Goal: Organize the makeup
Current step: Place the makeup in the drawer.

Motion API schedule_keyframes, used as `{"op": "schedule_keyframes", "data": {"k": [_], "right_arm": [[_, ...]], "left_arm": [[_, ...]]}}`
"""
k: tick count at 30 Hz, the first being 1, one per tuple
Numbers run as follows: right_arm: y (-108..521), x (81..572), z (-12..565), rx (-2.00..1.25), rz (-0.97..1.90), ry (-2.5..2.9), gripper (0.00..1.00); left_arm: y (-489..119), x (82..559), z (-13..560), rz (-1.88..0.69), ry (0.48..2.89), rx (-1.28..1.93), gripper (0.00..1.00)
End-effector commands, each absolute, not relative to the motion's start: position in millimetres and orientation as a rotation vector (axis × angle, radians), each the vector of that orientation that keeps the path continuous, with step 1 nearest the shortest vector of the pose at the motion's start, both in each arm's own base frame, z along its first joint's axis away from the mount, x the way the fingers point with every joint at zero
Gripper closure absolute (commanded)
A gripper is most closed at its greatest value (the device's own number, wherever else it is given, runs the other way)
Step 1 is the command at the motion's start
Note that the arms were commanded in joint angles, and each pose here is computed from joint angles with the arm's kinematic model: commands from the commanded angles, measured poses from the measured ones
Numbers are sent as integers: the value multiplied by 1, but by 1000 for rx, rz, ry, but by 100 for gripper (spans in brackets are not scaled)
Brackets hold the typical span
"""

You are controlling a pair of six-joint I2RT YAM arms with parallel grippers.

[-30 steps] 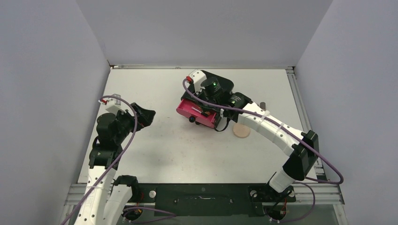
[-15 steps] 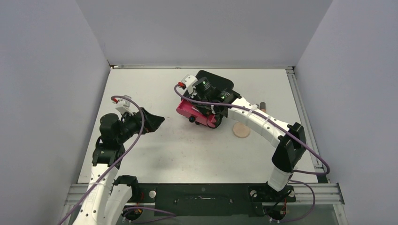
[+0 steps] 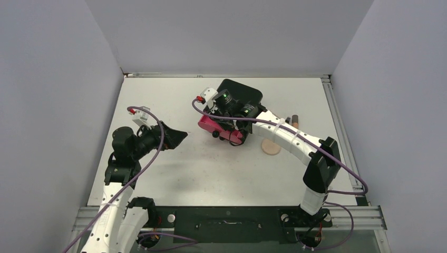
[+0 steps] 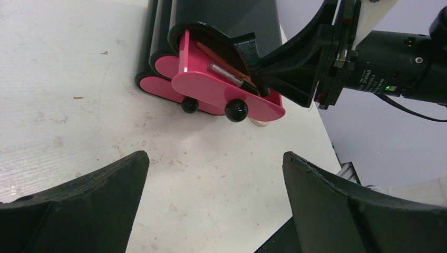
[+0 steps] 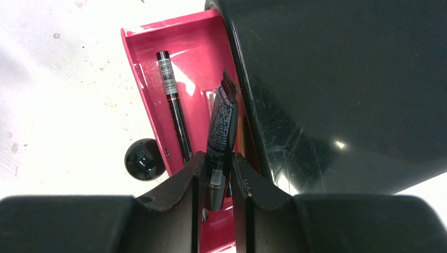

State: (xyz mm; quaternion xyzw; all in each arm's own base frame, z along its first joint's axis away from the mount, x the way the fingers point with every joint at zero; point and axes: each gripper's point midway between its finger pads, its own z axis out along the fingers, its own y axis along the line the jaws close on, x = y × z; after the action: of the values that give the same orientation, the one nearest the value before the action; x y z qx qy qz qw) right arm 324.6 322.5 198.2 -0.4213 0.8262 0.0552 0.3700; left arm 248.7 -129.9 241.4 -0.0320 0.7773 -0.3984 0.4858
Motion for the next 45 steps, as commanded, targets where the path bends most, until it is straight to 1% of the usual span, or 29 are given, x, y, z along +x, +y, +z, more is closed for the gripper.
{"op": "schedule_keyframes", "data": {"k": [1, 18, 26, 30, 35, 41, 44, 45], "right_arm": [[324, 333, 203, -1075, 95, 2098, 81], [334, 335, 208, -1050, 134, 2087, 79], [337, 333, 209, -1023, 141, 2094, 74], [336, 335, 212, -1011, 117, 2091, 70], [342, 335, 236, -984, 173, 2045, 69], [346, 333, 299, -846, 304, 1891, 62], [337, 337, 331, -732, 332, 1795, 52], [330, 340, 340, -686, 324, 1767, 47]], "left_arm": [[-139, 249, 256, -1033, 1831, 10, 4], [-148, 246, 248, -1114, 1857, 25, 4], [-146, 244, 239, -1086, 1897, 32, 4], [-144, 245, 234, -1072, 1914, 13, 4], [-145, 249, 227, -1078, 1943, -4, 4], [-155, 251, 217, -1135, 1995, 0, 4], [-169, 250, 216, -1139, 2012, 33, 4], [-170, 253, 214, -1108, 2017, 29, 4]]}}
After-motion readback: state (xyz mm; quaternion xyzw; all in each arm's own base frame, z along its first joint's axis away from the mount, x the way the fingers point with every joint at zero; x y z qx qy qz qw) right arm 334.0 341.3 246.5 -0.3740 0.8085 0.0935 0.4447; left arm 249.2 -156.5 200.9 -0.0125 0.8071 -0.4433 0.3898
